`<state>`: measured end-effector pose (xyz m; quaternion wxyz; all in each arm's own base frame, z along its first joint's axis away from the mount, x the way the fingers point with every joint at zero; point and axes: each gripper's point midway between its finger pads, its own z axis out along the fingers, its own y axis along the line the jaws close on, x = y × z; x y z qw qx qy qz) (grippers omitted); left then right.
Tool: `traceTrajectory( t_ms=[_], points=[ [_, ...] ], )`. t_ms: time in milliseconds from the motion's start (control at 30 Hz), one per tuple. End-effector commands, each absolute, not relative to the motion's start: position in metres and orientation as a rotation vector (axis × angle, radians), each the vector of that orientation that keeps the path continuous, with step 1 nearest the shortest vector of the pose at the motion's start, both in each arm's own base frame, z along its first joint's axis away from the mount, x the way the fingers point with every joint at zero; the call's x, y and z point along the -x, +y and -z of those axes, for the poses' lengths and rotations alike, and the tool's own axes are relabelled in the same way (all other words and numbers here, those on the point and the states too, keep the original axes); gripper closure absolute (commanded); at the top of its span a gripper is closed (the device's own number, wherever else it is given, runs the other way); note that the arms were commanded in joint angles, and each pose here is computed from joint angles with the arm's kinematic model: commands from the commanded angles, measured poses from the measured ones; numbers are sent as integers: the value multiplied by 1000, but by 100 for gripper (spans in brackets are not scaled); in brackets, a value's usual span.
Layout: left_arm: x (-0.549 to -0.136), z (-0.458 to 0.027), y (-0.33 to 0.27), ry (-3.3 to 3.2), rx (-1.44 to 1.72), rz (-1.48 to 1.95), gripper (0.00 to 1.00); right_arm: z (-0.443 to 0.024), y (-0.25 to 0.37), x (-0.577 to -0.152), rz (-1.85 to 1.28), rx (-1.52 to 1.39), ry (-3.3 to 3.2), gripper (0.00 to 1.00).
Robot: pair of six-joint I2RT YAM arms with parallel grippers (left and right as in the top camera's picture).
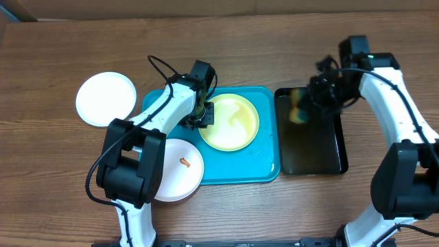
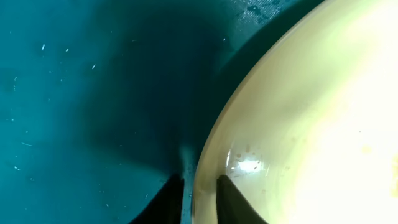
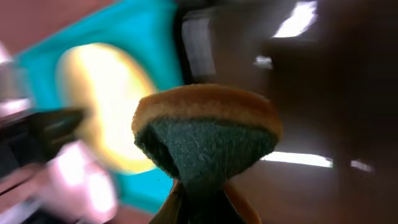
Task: Clean dirty plates on tray and stack at the side
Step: 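Return the sponge to the basin and release it with the right gripper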
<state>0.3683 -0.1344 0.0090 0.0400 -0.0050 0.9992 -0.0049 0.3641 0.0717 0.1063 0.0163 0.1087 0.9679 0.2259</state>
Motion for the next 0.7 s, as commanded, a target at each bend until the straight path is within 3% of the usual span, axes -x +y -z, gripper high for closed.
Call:
traceTrajectory(
  t_ms=[0, 233, 300, 333, 400, 467, 667],
  points=[
    [-367, -3, -133, 3073, -1, -3, 75, -79, 16, -351, -190, -408, 3073, 93],
    [-366, -3, -134, 3074, -1, -2, 73, -36, 9, -344, -102, -393, 3053, 92],
    [-367, -3, -134, 3073, -1, -2, 73, -28, 9, -342, -105, -397, 3050, 81],
    [-367, -3, -134, 3073, -1, -2, 73, -25, 10, -340, -112, -396, 3053, 70],
    [-367, -3, -134, 3072, 0, -2, 64, -24, 14, -339, -150, -396, 3058, 56],
    [-368, -3, -134, 3069, 0, 0, 57, -31, 24, -344, -244, -389, 3046, 53],
    [-368, -3, -134, 3069, 0, 0, 54, -104, 26, -381, -347, -395, 2958, 46]
  ],
)
